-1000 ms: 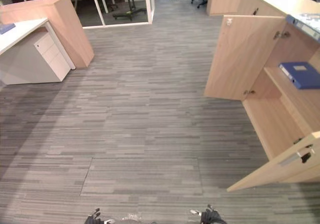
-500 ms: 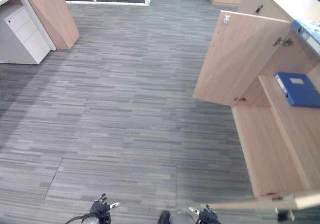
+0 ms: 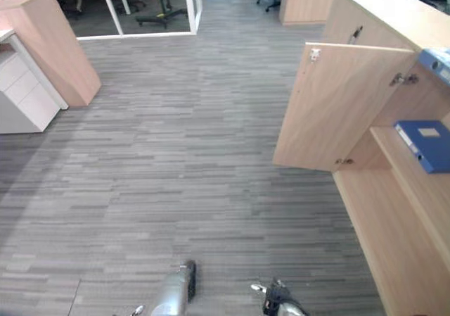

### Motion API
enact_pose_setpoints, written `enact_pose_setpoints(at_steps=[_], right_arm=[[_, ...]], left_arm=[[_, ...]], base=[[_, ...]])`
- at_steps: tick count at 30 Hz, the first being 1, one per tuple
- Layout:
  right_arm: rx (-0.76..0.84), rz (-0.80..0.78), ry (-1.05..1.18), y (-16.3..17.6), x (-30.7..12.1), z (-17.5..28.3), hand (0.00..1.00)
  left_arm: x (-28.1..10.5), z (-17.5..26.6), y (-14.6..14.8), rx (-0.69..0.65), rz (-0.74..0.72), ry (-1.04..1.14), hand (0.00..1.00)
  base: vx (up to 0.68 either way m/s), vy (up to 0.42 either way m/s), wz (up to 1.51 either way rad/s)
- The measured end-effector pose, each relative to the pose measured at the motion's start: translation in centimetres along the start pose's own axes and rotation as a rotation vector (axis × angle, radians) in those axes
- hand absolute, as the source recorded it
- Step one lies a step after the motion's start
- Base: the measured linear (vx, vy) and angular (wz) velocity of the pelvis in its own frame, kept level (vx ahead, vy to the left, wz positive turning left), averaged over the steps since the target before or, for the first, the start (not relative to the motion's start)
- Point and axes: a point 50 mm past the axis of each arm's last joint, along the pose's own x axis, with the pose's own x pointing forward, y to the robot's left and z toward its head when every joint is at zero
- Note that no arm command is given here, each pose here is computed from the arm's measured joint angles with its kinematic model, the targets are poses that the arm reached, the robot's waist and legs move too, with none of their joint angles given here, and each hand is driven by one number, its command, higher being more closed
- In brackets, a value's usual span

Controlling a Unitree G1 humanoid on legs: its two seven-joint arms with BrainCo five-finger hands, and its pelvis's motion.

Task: Walk over to the cabinet, pick up the folder, carry it to the office cabinet, place the folder inside the office cabinet, then close the office cabinet door

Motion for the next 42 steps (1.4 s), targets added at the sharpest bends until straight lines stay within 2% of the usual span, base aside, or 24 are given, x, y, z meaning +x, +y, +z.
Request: enact_pose_setpoints(at_steps=[5, 11, 17, 23, 26, 29, 31, 35, 38, 42], right_arm=[[0.066, -0.010, 0.034, 0.0, 0.1, -0.4, 0.00], [0.062, -0.052, 0.043, -2.1, -0.1, -0.8, 0.00], [0.085, -0.099, 0.035, -3.7, -0.2, -1.1, 0.00], [0.157, -0.139, 0.045, -4.9, -0.3, -1.2, 0.00], [0.188, -0.137, 0.057, -4.5, -0.5, -1.9, 0.00], [0.188, -0.146, 0.021, -4.9, -0.5, -1.3, 0.00], [0.186, -0.146, 0.026, -4.6, -0.5, -1.5, 0.00], [0.166, -0.168, 0.031, -4.8, -0.5, -1.2, 0.00], [0.147, -0.150, 0.026, -4.1, -0.2, -0.6, 0.00], [0.050, -0.056, -0.002, -1.0, 0.2, 0.5, 0.00]], left_arm=[[0.0, -0.2, 0.6, 0.010, 0.032, -0.001, 0.00], [0.2, 0.1, 0.5, 0.189, -0.015, -0.012, 0.00], [0.1, -1.2, 2.6, 0.270, 0.013, 0.052, 0.00], [-0.1, -1.7, 1.7, 0.302, -0.020, 0.071, 0.00], [0.1, -1.3, 1.8, 0.271, -0.014, 0.063, 0.00], [-0.3, -1.9, 1.7, 0.167, 0.008, 0.069, 0.00], [-0.6, -2.5, 2.5, 0.143, 0.034, 0.089, 0.00], [-0.5, -2.3, 1.9, 0.124, 0.023, 0.082, 0.00], [-0.5, -2.3, 2.1, 0.113, 0.039, 0.074, 0.00], [-0.3, -1.3, 1.9, 0.106, 0.044, 0.030, 0.00]], base=[[0.60, 0.544, -0.56], [0.37, 0.434, -0.39], [0.16, 0.083, -0.34], [0.26, -0.033, -0.03], [0.37, -0.107, -0.22], [0.35, -0.027, -1.12], [0.42, 0.139, -1.70], [0.40, 0.208, -1.32], [0.32, 0.360, -0.91], [0.34, 0.456, -0.89]])
